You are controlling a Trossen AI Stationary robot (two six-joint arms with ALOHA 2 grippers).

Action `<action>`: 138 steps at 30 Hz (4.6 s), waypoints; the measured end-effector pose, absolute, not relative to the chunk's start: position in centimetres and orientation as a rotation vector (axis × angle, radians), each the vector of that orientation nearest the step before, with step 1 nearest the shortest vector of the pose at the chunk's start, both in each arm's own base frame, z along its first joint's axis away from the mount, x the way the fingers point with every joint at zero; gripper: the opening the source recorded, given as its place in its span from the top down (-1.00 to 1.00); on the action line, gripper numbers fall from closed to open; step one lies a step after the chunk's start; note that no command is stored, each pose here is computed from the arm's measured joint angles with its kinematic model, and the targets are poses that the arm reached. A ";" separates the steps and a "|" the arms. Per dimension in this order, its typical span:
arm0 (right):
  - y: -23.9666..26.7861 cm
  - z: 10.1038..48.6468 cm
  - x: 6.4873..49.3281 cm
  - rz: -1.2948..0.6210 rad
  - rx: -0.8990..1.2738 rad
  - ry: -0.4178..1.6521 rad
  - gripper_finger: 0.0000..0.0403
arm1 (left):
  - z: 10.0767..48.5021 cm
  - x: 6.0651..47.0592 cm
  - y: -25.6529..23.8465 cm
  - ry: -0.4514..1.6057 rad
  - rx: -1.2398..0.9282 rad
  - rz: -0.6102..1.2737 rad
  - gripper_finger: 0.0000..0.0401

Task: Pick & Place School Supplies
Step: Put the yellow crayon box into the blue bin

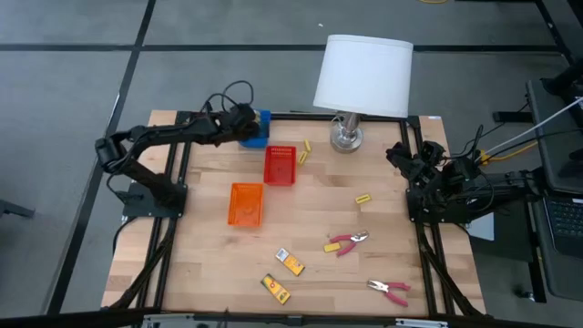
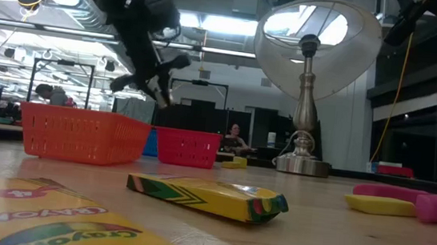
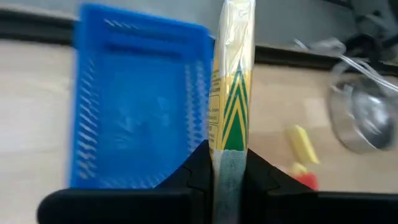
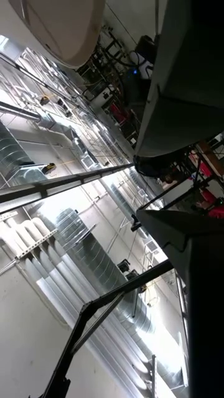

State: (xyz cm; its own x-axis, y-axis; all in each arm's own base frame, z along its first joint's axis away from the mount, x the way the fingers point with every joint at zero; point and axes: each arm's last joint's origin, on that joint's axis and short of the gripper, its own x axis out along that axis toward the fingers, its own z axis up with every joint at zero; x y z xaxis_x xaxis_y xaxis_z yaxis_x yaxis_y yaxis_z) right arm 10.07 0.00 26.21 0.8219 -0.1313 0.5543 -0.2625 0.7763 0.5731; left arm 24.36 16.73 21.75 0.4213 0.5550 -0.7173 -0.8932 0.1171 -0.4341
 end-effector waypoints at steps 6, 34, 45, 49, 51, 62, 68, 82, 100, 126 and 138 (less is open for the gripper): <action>-0.1 26.2 10.1 0.048 0.673 -0.620 0.23 | 19.7 23.9 19.4 0.519 -0.927 1.068 0.83; -0.1 26.2 10.1 0.024 0.682 -0.627 0.23 | 19.6 24.7 21.0 0.446 -0.857 0.926 0.01; -0.1 26.2 10.1 0.024 0.681 -0.627 0.23 | 26.4 25.3 10.4 0.579 -0.502 0.147 0.12; -0.1 26.2 10.1 0.022 0.676 -0.626 0.23 | 27.7 26.6 2.6 0.554 -0.082 -0.191 0.14; -0.1 26.2 10.1 0.021 0.674 -0.626 0.23 | 27.5 27.0 -0.5 0.565 0.101 -0.205 0.13; -0.1 26.1 10.3 0.034 0.675 -0.609 0.23 | 23.2 28.7 -7.0 0.709 0.272 -0.246 -0.13; 0.4 26.1 10.7 0.111 0.687 -0.591 0.23 | 21.8 29.8 -9.7 0.690 0.313 -0.360 -0.29; 2.1 26.0 11.0 0.203 0.765 -0.541 0.23 | 17.4 34.0 -13.2 0.836 0.317 -0.460 -0.36; 3.4 28.0 11.2 0.304 0.801 -0.523 0.23 | 13.2 35.3 -14.2 0.846 0.416 -0.407 -0.37; 6.8 30.4 14.6 0.333 0.756 -0.402 0.23 | 12.3 34.9 -15.1 0.891 0.340 -0.433 -0.35; 7.9 30.3 15.4 0.307 0.778 -0.364 0.23 | 11.6 35.3 -14.7 0.928 0.213 -0.416 -0.12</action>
State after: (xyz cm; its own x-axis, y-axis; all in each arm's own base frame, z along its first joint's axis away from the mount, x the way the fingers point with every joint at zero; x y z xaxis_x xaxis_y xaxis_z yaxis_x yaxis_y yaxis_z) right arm 15.36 7.85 30.34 0.8944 0.1339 0.4267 -0.3979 0.6738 0.6226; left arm 35.28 -14.68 11.64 0.5279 -0.2554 -0.8100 0.4356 0.9001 0.0001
